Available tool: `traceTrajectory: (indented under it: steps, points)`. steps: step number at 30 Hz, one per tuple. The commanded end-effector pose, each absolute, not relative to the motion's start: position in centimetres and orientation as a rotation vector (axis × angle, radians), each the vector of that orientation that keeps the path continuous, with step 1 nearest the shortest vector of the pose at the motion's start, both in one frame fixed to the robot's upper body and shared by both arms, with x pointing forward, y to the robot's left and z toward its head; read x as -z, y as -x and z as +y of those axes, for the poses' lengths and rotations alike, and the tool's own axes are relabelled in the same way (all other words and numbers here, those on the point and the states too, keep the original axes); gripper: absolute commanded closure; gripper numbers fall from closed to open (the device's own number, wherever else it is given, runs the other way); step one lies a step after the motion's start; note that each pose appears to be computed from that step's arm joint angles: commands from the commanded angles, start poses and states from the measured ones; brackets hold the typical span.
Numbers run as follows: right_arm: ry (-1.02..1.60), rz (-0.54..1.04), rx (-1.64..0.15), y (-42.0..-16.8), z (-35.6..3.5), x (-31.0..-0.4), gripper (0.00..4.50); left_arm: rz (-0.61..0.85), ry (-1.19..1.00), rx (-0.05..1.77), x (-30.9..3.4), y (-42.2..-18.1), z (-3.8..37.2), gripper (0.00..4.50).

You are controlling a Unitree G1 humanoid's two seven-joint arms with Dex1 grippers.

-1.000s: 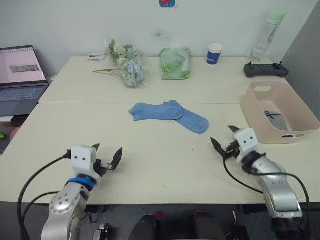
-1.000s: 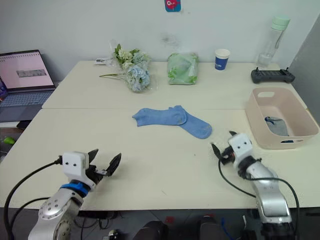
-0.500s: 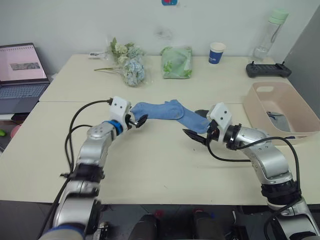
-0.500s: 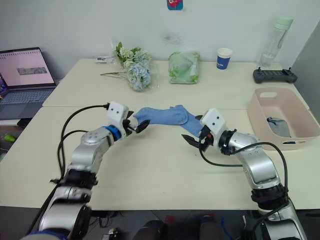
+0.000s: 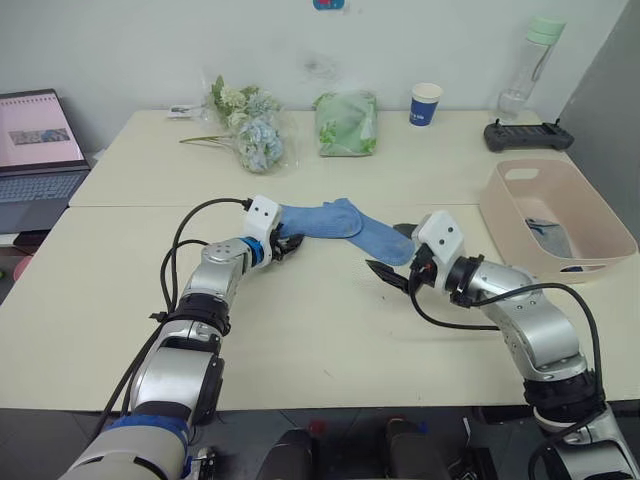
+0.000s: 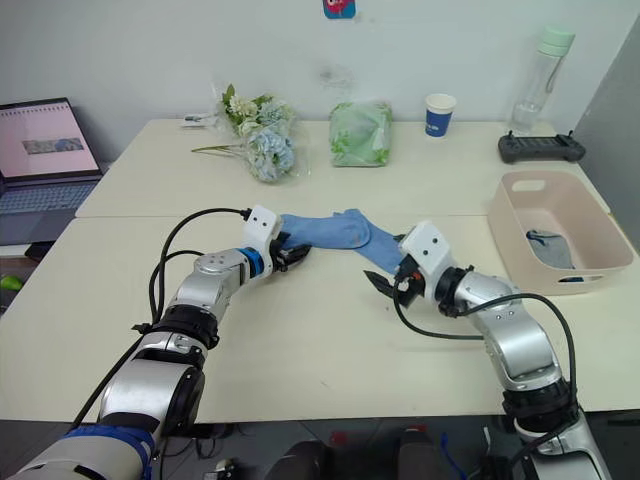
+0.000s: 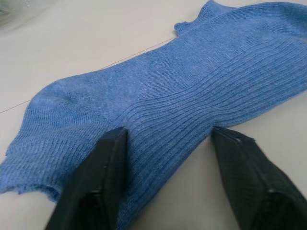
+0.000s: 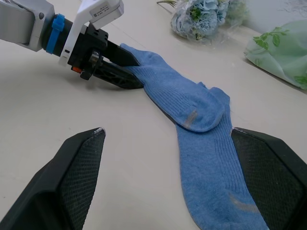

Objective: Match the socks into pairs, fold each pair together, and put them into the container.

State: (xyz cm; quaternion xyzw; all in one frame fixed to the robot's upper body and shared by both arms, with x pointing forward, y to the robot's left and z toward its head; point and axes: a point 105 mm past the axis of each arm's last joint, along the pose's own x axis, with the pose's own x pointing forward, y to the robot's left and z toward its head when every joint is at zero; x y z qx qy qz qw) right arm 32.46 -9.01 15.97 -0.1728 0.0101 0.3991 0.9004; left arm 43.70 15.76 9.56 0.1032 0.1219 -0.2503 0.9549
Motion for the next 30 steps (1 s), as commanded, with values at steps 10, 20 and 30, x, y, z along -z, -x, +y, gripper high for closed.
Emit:
traceTrajectory:
  steps: [10, 20, 30]
  points:
    - [0.366, -0.025, -0.871, -31.8, -8.7, -17.1, 0.0, 0.16, -0.289, 0.647, -10.5, -39.7, 15.0, 4.45]
    - [0.401, 0.054, -0.992, -30.7, -9.7, -15.5, 0.0, 0.296, -0.43, 1.023, -9.6, -25.2, 14.1, 4.45]
    - [0.347, 0.158, -1.02, -31.3, -9.0, -13.1, 0.0, 0.29, -0.601, 0.864, -7.7, -25.4, 16.8, 3.81]
